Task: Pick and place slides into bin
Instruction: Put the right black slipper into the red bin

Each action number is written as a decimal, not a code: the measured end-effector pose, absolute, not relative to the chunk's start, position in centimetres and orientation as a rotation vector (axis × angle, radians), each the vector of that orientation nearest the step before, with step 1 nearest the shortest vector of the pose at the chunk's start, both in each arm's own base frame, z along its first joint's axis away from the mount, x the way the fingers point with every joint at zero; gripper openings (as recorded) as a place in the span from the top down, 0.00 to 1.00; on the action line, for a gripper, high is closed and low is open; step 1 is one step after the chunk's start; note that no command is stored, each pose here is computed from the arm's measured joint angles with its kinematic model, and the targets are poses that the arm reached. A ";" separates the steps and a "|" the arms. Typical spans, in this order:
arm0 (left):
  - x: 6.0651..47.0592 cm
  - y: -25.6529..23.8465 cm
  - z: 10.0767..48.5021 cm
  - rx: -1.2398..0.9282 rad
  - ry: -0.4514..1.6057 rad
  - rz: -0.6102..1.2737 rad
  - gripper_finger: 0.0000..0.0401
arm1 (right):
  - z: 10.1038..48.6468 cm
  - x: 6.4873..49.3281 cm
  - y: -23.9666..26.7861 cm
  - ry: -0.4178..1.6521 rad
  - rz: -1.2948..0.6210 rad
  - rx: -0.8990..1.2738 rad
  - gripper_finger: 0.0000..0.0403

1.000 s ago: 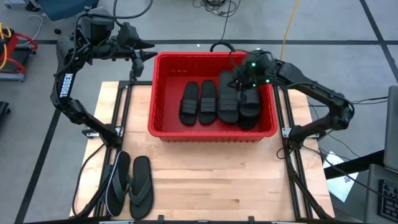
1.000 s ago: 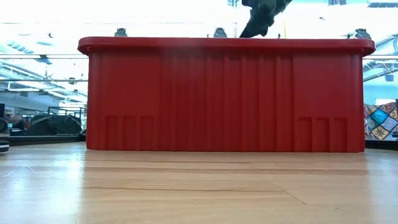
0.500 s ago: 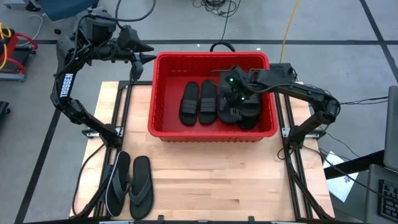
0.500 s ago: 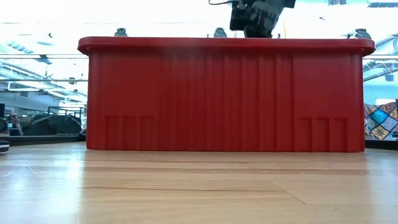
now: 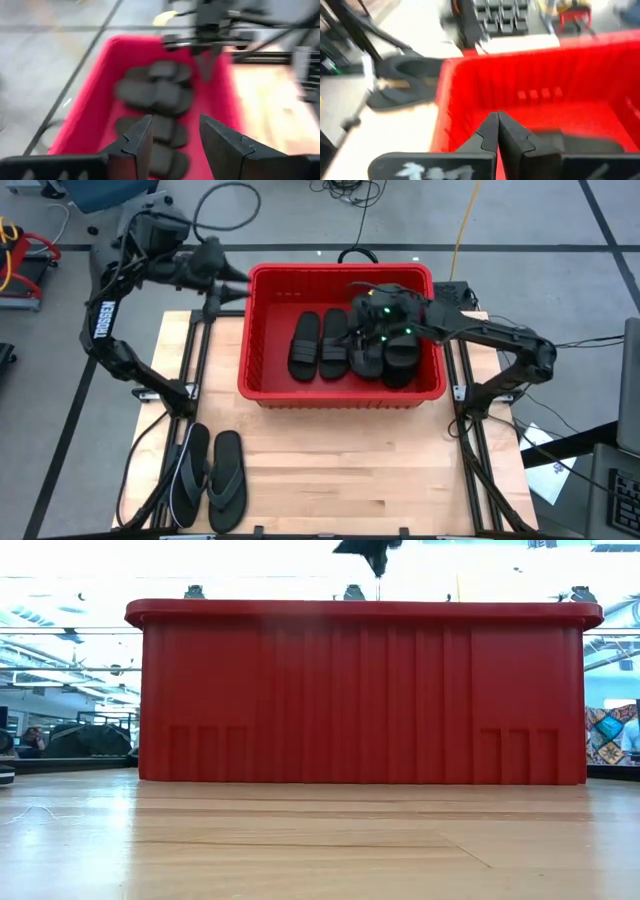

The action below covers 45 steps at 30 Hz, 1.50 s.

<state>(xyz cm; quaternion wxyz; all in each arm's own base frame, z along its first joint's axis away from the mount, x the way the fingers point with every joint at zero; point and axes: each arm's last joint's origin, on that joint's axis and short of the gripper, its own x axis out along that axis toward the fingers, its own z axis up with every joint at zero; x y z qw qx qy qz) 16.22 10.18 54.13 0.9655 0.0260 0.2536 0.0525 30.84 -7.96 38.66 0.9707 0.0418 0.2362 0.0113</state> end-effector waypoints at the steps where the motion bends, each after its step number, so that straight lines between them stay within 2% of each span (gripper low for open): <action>1: 16.0 9.4 54.4 0.069 0.492 0.052 0.62 | 39.2 30.9 -7.3 0.435 0.034 0.081 1.00; 6: 13.9 5.4 55.3 0.196 0.396 -0.212 0.77 | 41.2 30.9 -3.2 0.314 0.055 0.009 1.00; 10: 12.5 4.0 55.4 0.208 0.391 -0.260 0.94 | 41.4 31.0 -0.2 0.300 0.068 0.004 1.00; 12: 12.4 3.9 55.0 0.190 0.416 -0.271 0.98 | 41.5 31.0 1.0 0.289 0.055 0.019 1.00; 17: 12.9 3.7 52.9 0.052 0.506 -0.307 0.98 | 41.2 30.7 3.4 0.327 0.075 0.026 1.00; 23: 14.9 2.2 48.0 -0.156 0.601 -0.319 1.00 | 41.9 28.2 5.6 0.366 0.189 -0.067 1.00; 26: 15.6 0.5 45.6 -0.179 0.473 -0.310 1.00 | 42.4 26.5 6.4 0.375 0.300 -0.104 1.00; 31: 17.0 -2.2 42.0 -0.188 0.147 -0.281 1.00 | 42.9 24.0 8.6 0.380 0.490 -0.096 1.00; 34: 17.2 -3.5 40.3 -0.220 0.030 -0.257 1.00 | 41.3 22.7 9.6 0.426 0.538 -0.059 1.00; 38: 17.5 -5.1 38.3 -0.309 0.055 -0.240 1.00 | 38.3 21.1 9.6 0.407 0.530 0.047 1.00; 45: 16.3 -7.3 37.6 -0.265 0.108 -0.202 1.00 | 32.6 18.2 8.4 0.177 0.370 0.256 1.00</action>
